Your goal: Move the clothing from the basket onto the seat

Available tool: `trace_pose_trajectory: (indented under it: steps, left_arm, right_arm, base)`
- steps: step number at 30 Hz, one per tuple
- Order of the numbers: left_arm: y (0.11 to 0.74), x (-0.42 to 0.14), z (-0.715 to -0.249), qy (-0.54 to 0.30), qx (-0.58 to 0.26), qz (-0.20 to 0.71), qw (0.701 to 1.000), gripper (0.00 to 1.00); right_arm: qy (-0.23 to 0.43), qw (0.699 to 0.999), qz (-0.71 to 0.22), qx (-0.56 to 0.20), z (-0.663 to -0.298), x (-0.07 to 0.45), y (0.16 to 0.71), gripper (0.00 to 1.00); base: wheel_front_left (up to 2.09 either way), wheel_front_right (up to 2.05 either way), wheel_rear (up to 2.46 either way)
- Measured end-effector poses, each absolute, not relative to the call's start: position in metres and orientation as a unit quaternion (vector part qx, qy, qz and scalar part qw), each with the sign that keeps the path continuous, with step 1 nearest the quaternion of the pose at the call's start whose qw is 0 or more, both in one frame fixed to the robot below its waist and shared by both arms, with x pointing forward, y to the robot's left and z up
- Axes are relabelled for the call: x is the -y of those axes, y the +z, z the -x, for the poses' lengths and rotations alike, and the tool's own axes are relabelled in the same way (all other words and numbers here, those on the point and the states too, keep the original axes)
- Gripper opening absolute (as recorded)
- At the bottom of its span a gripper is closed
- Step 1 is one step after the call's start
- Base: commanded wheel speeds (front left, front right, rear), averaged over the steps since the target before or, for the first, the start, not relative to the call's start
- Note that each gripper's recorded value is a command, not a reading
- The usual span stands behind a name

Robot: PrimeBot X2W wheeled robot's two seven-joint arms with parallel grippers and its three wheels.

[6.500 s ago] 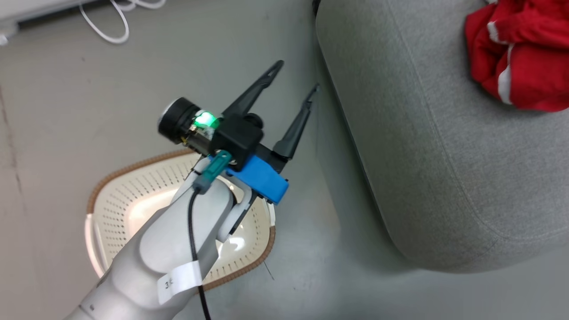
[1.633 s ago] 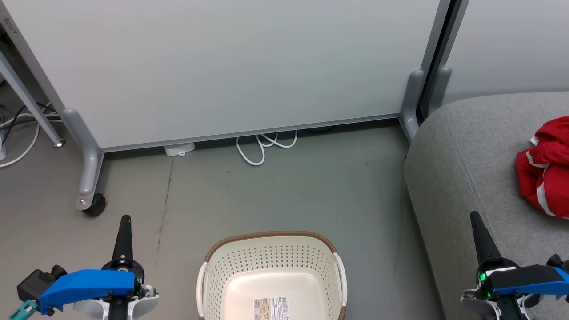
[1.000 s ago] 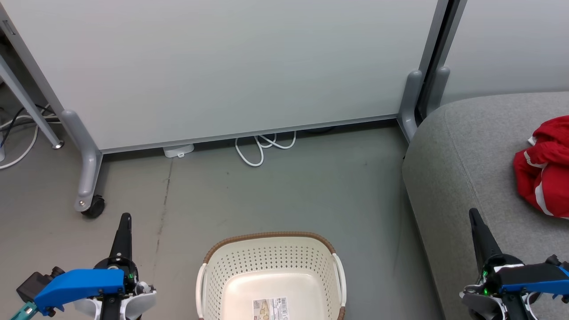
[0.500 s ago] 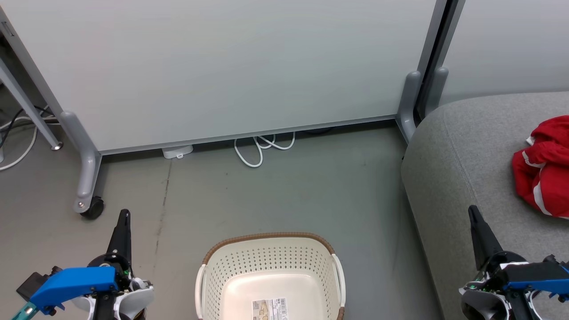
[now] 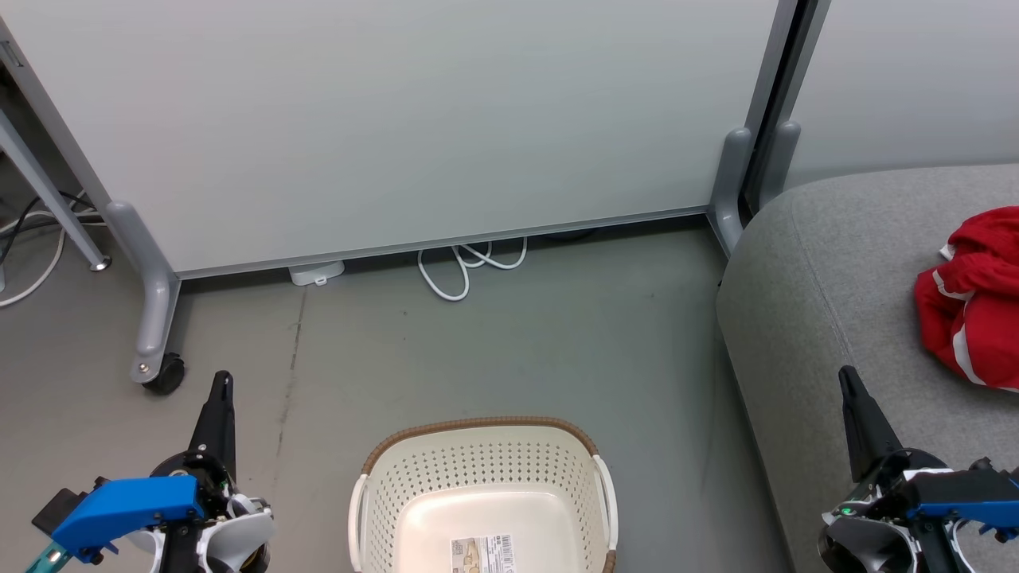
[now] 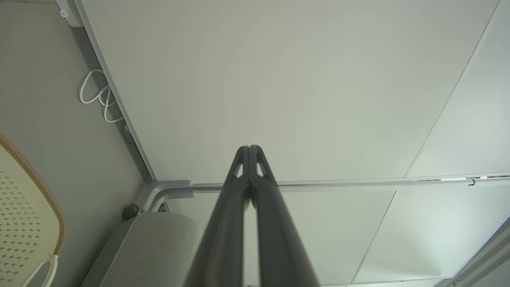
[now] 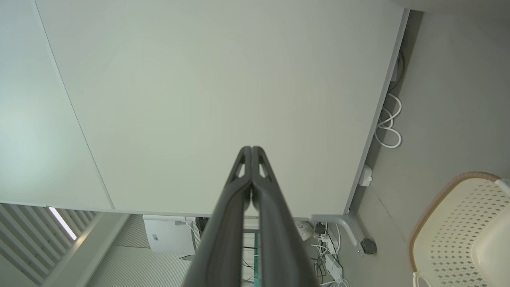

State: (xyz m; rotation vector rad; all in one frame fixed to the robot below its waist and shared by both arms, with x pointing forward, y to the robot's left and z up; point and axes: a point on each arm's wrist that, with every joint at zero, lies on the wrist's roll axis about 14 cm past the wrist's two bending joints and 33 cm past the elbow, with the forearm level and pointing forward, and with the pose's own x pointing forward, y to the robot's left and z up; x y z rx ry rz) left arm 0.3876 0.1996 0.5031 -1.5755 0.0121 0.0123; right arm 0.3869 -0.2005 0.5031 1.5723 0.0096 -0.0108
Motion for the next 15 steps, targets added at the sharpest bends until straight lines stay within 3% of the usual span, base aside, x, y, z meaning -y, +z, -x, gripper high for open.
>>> trace_pose_trajectory:
  steps: [15]
  left_arm:
    - [0.5036, -0.1996, -0.3876, 0.004, -0.004, 0.709, 0.706, 0.0]
  right_arm:
    - [-0.004, 0.707, -0.708, -0.004, -0.3874, 0.2004, 0.5039, 0.0]
  base:
    - [0.0, 0.0, 0.0]
